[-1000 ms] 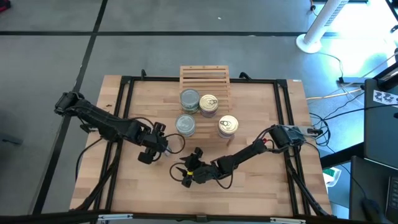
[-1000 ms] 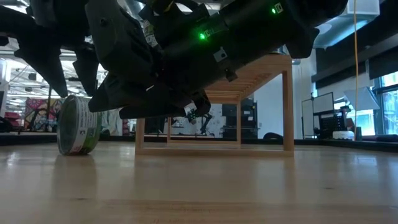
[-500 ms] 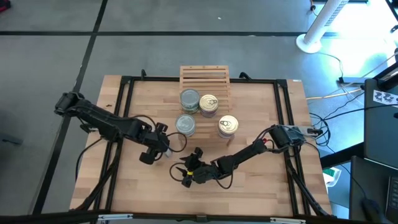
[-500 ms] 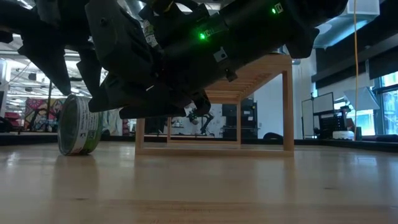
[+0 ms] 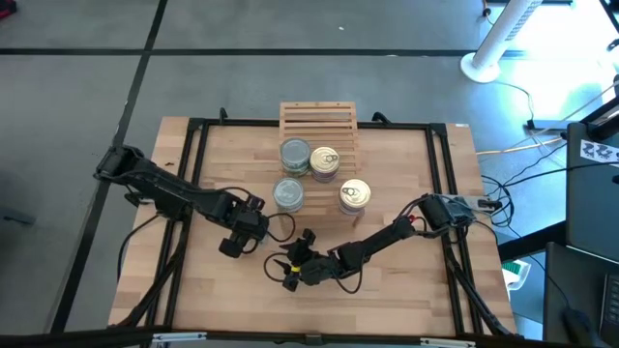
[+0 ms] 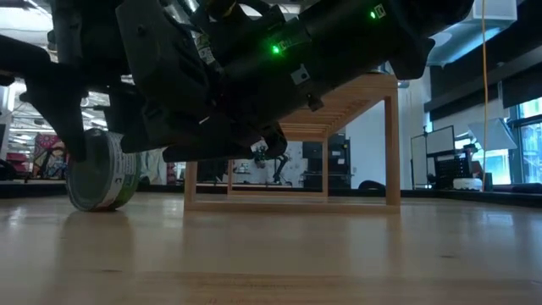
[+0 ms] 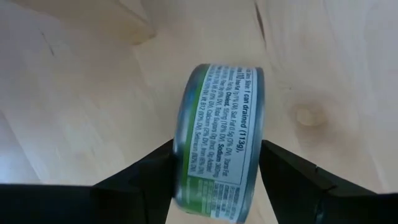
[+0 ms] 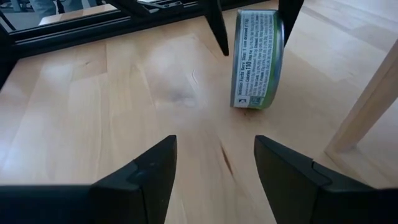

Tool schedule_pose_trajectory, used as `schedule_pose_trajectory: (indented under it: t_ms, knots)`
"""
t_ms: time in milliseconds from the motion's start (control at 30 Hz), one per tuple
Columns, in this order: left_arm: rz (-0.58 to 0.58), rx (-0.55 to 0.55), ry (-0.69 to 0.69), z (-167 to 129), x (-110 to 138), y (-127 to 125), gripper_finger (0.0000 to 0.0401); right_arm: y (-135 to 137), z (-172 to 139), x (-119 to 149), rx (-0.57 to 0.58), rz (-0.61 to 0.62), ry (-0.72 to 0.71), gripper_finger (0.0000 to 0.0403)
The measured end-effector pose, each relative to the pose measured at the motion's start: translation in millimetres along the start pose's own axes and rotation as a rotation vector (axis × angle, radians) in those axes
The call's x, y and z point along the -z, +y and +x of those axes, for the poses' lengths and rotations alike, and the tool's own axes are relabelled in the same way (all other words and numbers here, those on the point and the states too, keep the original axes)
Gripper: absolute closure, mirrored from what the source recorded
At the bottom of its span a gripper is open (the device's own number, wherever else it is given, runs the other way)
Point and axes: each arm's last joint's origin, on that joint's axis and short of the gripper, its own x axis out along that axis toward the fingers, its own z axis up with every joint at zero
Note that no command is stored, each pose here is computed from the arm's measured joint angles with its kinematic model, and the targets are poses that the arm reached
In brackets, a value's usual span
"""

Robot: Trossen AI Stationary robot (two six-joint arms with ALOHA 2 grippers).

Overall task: Stack canned seafood by type on shelf
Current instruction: Stack the green tuna can on top of the green tuna can on the shelf

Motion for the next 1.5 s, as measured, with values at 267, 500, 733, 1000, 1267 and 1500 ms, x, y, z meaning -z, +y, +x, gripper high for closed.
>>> schedule_pose_trajectory:
  t_ms: [267, 500, 733, 1000, 1267, 1500]
  knots:
    - [-0.016, 0.004, 0.005, 1, 0, -1, 0.0244, -1, 0, 2, 0.008, -0.014, 0.016, 0.0187]
    - [-0.133, 0.010, 0.004, 1, 0, -1, 0.0269, 0, -1, 2, 0.004, -0.040, 0.023, 0.0187]
    - [-0.304, 0.133, -0.063, -18, -5, -2, 0.0269, 4, -6, -2, -0.032, -0.074, 0.031, 0.0187]
    - [-0.484, 0.210, -0.215, -59, 4, 0, 0.0269, 23, -30, -11, -0.043, -0.186, -0.009, 0.0187]
    - [-0.681, 0.287, -0.420, -101, 21, 1, 0.0269, 36, -55, -20, 0.034, -0.319, -0.061, 0.0187]
    - [-0.789, 0.343, -0.763, -138, 22, 8, 0.0269, 41, -69, -28, 0.122, -0.438, -0.117, 0.0187]
